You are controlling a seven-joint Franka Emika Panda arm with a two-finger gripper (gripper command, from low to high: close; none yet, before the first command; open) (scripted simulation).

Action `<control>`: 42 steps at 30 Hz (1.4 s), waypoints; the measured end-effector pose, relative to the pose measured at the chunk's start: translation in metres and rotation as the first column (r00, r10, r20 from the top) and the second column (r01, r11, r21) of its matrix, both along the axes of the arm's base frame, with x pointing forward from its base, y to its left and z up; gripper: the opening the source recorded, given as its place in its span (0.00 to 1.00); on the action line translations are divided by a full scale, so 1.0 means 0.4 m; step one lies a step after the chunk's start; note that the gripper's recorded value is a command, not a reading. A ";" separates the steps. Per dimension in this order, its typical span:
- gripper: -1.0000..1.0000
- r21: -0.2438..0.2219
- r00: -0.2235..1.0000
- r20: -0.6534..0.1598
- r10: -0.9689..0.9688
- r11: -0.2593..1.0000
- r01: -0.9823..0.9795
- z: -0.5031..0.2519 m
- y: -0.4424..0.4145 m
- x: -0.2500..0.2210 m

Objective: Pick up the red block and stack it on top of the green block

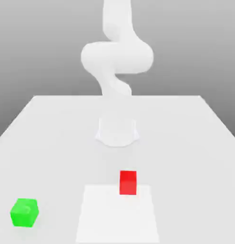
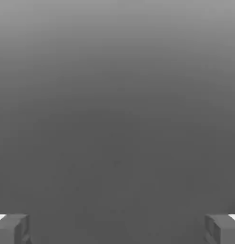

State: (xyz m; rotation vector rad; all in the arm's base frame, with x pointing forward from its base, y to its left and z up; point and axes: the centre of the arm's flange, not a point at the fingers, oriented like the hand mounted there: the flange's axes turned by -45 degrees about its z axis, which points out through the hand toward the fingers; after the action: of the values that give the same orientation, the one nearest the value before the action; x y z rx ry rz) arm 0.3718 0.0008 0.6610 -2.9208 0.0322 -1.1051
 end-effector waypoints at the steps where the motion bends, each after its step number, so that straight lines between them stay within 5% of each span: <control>1: 0.50 0.006 0.999 -0.037 0.000 1.000 0.000 -0.062 0.002 0.026; 9: 0.50 0.027 0.945 -0.328 -0.001 1.000 0.010 -0.562 0.039 0.093; 18: 0.50 -0.006 0.768 -0.640 -0.020 1.000 0.021 -1.128 0.077 -0.103; 24: 0.50 -0.009 0.750 -0.662 -0.022 1.000 0.022 -1.281 0.079 -0.130; 25: 0.00 -0.009 0.749 -0.662 -0.022 1.000 0.022 -1.292 0.079 -0.132; 42: 0.00 -0.008 0.747 -0.664 -0.033 0.999 0.037 -1.127 0.039 -0.096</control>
State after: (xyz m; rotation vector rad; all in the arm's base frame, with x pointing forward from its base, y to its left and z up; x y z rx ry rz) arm 0.3334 0.0164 0.2102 -3.1380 0.0990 0.0036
